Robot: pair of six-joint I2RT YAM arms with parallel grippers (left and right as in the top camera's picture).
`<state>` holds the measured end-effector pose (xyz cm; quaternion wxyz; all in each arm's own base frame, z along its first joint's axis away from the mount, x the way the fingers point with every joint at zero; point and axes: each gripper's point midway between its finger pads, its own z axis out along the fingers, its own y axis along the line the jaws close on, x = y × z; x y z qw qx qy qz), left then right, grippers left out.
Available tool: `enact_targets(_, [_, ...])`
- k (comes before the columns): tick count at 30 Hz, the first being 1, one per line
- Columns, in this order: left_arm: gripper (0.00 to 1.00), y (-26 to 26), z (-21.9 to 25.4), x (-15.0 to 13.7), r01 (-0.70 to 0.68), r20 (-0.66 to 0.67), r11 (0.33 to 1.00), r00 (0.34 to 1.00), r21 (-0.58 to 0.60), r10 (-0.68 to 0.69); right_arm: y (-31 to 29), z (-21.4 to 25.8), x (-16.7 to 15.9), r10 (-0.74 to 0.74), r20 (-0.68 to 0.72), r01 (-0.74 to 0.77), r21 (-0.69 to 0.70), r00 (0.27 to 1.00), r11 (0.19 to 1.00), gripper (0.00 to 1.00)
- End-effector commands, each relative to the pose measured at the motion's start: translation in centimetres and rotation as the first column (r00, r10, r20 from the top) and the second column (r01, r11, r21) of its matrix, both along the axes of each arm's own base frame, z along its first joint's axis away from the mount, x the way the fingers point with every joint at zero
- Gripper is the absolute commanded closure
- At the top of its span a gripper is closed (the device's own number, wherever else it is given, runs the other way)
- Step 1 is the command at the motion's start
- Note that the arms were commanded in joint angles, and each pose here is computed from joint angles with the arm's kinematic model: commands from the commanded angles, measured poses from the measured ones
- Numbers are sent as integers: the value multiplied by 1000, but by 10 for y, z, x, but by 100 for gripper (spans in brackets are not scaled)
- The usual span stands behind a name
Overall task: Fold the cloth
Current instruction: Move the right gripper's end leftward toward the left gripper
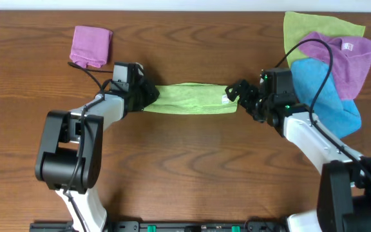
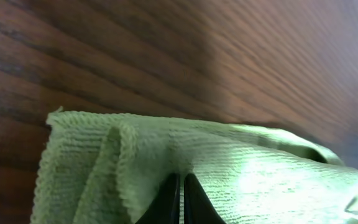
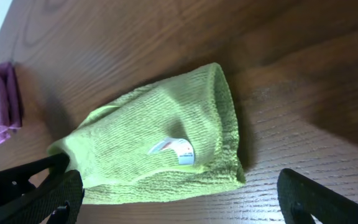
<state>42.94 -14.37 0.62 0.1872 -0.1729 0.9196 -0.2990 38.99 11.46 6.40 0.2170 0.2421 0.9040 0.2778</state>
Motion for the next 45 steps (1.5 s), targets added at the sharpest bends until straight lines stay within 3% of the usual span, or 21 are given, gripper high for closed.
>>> enact_targets(1, [94,3,-4,7,-17,3,999,1000,28,17,0,-9,3,-20,-30,20,20,999,1000,1])
enact_targets(18, [94,10,-16,-10,-19,-81,997,996,69,25,51,-58,12,56,-45,-51,96,997,994,3])
enact_targets(24, [94,12,-17,-10,-23,-85,997,996,69,29,57,-69,13,60,-32,-59,41,998,997,25])
enact_targets(30, [94,14,-18,-12,-27,-100,997,994,69,34,51,-67,21,62,23,-62,-21,998,998,67])
enact_targets(33, [94,15,-19,-14,-27,-110,997,993,70,35,54,-60,30,82,80,-80,-24,993,997,96])
enact_targets(39, [94,18,-16,-15,-33,-115,997,992,69,41,64,-31,45,123,201,-125,-1,972,992,99])
enact_targets(45, [94,22,-2,-8,-18,-72,997,997,78,24,65,-1,39,159,243,-157,-27,957,987,99])
